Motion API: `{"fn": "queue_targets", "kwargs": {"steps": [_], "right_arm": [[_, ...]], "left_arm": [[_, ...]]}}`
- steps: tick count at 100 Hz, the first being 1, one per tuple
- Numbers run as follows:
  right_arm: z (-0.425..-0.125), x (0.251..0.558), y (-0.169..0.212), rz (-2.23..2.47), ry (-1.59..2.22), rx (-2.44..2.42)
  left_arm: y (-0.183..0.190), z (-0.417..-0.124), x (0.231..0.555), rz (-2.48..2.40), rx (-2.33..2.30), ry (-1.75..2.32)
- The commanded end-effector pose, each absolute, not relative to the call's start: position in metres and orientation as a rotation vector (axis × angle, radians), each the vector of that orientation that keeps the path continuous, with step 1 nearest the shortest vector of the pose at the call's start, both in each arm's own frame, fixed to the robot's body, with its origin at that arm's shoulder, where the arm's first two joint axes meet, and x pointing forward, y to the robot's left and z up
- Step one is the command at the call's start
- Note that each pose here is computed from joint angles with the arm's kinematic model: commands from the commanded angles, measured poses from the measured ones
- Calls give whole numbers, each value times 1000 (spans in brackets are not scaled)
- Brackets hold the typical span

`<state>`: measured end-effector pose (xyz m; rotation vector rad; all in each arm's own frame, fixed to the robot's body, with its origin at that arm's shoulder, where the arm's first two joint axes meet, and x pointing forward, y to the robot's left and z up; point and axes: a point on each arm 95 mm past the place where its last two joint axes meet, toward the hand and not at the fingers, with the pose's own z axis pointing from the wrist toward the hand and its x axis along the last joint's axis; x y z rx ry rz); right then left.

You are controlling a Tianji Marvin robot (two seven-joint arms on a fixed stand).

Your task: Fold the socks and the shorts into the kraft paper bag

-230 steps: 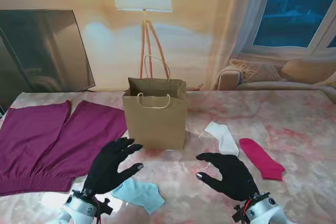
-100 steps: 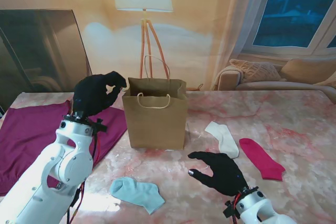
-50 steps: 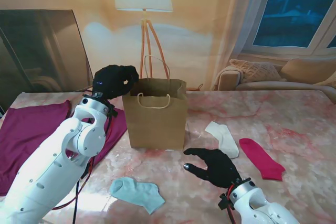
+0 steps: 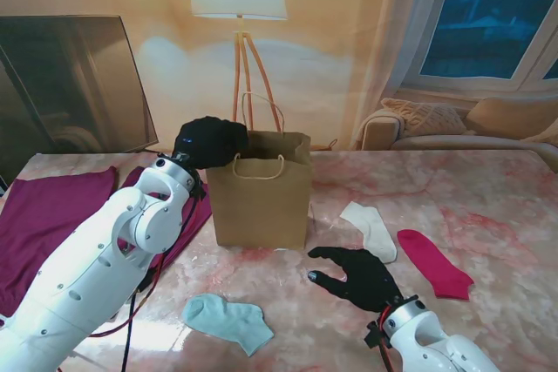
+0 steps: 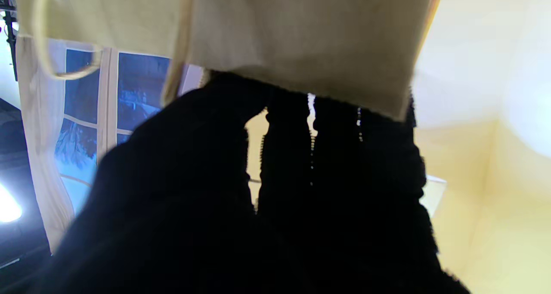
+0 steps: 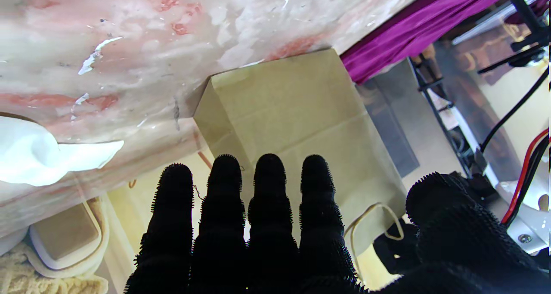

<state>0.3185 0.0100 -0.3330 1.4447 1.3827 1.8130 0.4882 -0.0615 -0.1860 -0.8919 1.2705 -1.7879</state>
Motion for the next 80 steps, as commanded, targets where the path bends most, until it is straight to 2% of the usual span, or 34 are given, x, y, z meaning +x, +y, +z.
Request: {"fn": "queue_targets", "kwargs": {"steps": [1,80], "right_arm": [[-336,315,11,1815,1389,1450],[-337,316,12,1815,1389,1454]], "left_arm": [[-59,-187,490,-1775,-923,1296],[-54,-171,482,-1494,-908,1559]]}}
